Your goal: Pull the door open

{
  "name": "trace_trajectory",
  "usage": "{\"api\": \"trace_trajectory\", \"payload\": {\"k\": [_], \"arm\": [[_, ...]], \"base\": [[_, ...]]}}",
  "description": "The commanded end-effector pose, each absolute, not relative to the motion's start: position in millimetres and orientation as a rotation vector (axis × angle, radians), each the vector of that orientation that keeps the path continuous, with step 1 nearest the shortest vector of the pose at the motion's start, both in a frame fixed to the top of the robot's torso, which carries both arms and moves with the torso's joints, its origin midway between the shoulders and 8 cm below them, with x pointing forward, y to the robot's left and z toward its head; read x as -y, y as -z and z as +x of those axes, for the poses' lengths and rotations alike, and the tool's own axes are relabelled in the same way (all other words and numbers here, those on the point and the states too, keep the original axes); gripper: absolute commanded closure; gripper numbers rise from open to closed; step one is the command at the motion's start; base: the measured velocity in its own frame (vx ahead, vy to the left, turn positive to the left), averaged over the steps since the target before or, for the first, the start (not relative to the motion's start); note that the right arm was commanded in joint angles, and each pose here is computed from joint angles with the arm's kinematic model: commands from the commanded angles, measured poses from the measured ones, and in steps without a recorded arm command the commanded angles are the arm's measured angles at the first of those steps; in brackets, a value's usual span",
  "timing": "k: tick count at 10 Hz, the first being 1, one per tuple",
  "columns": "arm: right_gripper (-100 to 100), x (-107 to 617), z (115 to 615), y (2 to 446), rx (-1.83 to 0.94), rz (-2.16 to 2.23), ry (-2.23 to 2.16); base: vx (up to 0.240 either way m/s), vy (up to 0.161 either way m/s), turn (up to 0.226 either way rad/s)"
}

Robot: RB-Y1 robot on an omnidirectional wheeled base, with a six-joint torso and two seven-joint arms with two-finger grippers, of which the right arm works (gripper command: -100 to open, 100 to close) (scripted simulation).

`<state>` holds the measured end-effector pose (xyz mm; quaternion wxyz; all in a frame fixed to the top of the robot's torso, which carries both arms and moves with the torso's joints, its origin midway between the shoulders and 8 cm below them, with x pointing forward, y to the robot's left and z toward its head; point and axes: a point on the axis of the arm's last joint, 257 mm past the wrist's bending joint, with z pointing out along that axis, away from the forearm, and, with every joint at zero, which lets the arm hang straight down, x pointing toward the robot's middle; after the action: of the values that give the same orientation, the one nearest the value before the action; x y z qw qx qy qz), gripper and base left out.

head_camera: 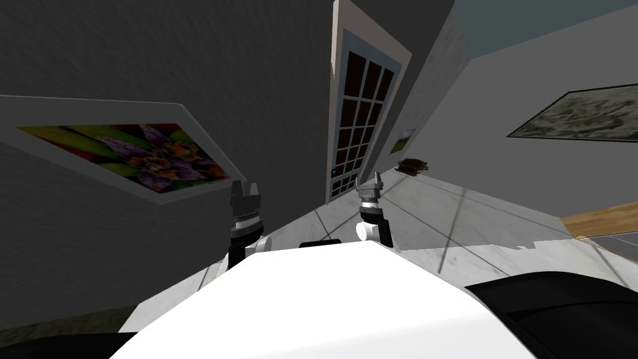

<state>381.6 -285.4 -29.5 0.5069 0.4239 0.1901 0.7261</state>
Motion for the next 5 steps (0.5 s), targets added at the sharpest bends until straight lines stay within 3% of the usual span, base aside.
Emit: {"api": "trace_trajectory", "payload": {"k": [1,5], "arm": [[-100,287.6,385.4,38.3,-0.449,1.048,-1.770],[-100,296.8,395.2,66.3,-0.418,1.125,-1.814]], "base": [[0.045,-0.080,0.188],[0.047,-0.082,0.211]]}}
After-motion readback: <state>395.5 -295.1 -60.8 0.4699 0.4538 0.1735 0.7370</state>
